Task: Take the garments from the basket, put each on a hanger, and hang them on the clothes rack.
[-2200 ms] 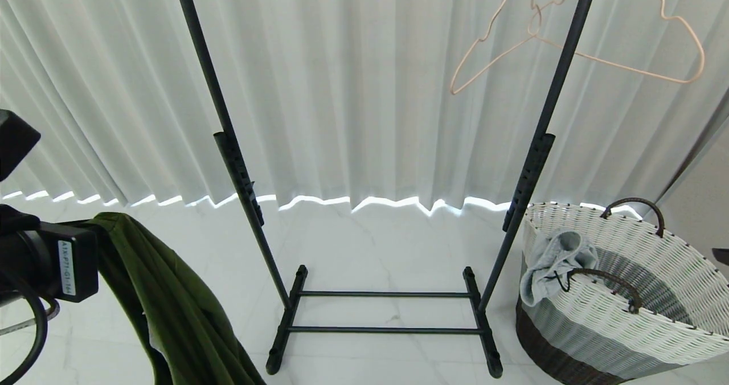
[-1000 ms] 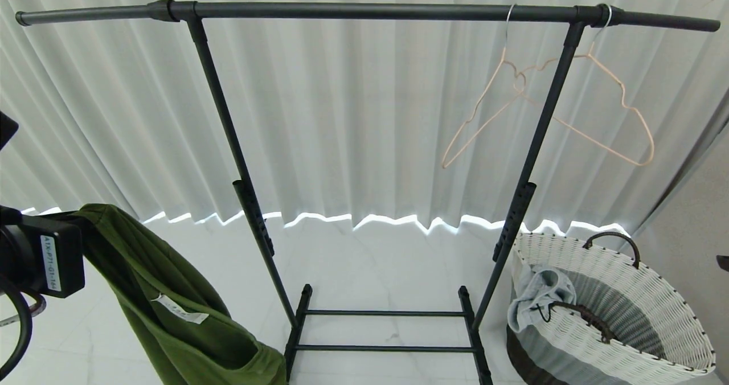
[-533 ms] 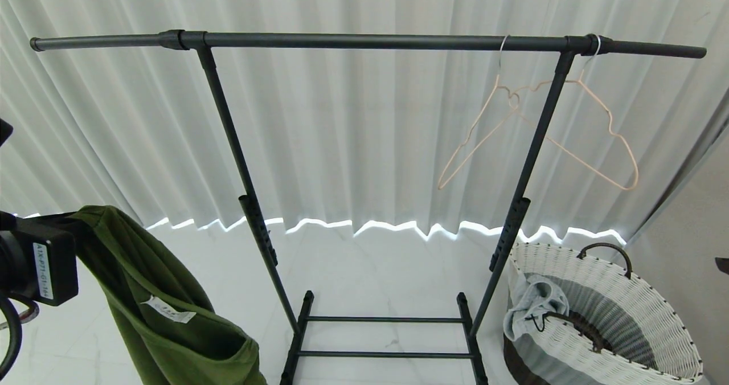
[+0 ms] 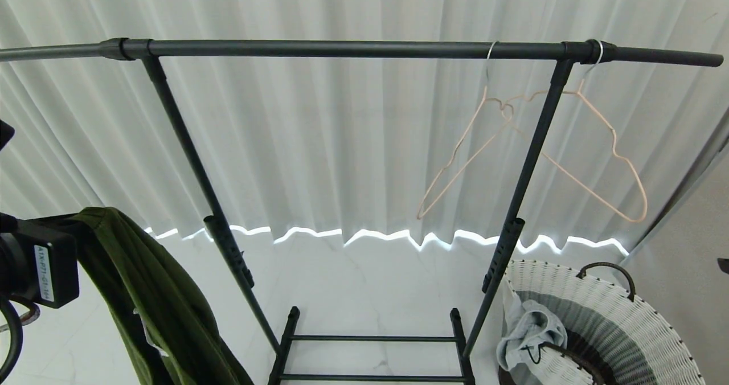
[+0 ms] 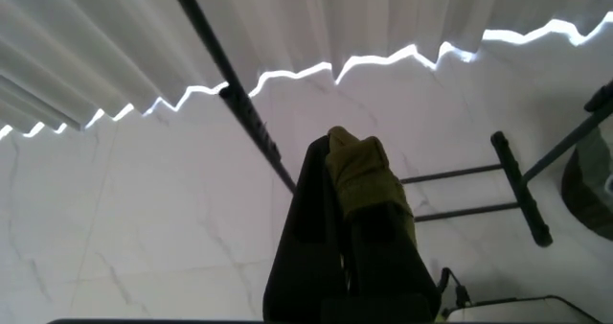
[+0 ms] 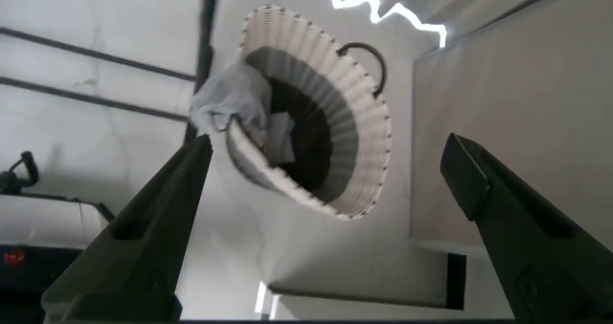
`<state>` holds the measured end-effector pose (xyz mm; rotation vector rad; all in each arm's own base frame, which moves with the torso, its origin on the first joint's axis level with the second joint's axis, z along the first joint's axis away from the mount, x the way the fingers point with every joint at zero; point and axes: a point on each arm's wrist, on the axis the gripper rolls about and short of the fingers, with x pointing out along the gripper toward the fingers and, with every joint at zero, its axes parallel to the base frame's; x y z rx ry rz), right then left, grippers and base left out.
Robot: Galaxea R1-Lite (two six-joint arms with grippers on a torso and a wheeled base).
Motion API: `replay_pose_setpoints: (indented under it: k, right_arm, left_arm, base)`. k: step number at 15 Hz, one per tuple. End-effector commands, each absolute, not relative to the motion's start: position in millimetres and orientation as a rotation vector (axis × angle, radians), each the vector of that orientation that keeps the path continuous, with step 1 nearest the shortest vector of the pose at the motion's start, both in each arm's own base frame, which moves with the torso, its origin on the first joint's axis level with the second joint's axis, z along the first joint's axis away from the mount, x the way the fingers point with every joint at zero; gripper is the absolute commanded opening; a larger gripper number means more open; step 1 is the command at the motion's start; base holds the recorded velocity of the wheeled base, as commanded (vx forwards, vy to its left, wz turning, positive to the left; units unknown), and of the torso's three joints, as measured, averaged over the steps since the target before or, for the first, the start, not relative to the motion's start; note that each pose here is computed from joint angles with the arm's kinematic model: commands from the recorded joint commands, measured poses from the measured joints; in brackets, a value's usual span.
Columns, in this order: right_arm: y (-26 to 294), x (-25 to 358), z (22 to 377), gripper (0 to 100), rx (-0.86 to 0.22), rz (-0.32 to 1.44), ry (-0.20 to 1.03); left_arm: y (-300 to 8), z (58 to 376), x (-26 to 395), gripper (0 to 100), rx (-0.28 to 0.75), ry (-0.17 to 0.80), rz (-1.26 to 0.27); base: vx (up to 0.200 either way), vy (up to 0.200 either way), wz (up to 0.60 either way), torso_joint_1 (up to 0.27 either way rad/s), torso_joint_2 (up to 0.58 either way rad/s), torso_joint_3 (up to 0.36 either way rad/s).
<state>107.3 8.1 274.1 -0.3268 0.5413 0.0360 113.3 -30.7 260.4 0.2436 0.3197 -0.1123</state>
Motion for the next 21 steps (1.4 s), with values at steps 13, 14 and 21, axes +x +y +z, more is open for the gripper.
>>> replay_pose_setpoints:
  k: [13,14,21]
  right_arm:
    - [17.8,162.1,282.4,100,-0.187,0.159,0.333]
    - [18.0,164.2,282.8,100,-0.187,0.159,0.335]
    - [19.4,174.2,282.5,100,-0.186,0.163,0.354]
  left_arm:
    - [-30.7,262.1,113.5,0,0.248,0.314,-0.114]
    - [-30.7,262.1,113.5,0,0.248,0.314,-0.114]
    - [-31.1,260.0,114.3,0,0.251,0.323,-0.117]
  base:
    - [0.031,0.0,0.0,0.001,0.0,0.0]
    - [0.2,0.0,0.0,0.007,0.01,0.002]
    - [0.086,0.0,0.0,-0.002,0.0,0.004]
